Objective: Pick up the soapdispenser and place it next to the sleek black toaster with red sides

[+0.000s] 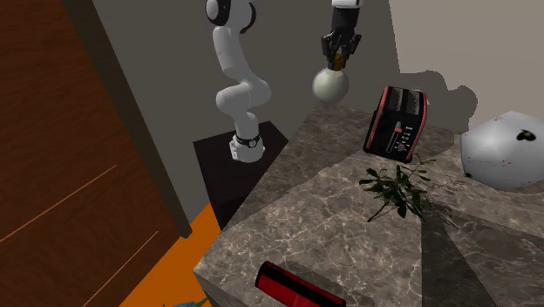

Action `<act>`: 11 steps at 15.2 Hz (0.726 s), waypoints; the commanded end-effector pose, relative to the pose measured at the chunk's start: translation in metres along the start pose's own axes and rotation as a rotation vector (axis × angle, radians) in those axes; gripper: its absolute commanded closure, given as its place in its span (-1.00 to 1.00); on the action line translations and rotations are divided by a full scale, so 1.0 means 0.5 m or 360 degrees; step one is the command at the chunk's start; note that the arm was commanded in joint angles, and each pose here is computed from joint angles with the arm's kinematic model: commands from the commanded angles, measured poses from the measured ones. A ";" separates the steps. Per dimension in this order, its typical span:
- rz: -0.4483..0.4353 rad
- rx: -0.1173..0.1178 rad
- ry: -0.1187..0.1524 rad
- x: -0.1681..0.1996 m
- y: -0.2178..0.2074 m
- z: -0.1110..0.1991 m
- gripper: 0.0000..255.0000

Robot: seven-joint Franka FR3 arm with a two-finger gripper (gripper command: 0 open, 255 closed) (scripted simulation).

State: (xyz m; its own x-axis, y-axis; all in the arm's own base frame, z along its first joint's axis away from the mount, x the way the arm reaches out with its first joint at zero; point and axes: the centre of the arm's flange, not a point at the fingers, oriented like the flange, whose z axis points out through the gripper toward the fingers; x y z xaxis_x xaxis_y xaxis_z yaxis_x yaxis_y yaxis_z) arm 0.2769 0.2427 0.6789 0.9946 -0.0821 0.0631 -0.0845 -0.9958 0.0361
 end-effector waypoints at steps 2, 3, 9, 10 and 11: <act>0.0003 0.0000 0.0000 -0.043 -0.064 -0.003 1.00; 0.0003 0.0000 0.0000 -0.057 -0.086 -0.005 1.00; 0.0003 0.0000 0.0000 -0.142 -0.219 -0.015 1.00; 0.0003 0.0000 0.0000 -0.156 -0.241 -0.017 1.00; 0.0003 0.0000 0.0000 -0.170 -0.264 -0.018 1.00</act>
State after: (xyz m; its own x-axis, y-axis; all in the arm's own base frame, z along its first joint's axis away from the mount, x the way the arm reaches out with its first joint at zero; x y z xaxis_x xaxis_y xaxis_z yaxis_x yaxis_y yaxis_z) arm 0.2082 0.3672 0.6768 0.9946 -0.0822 0.0635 -0.0847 -0.9957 0.0371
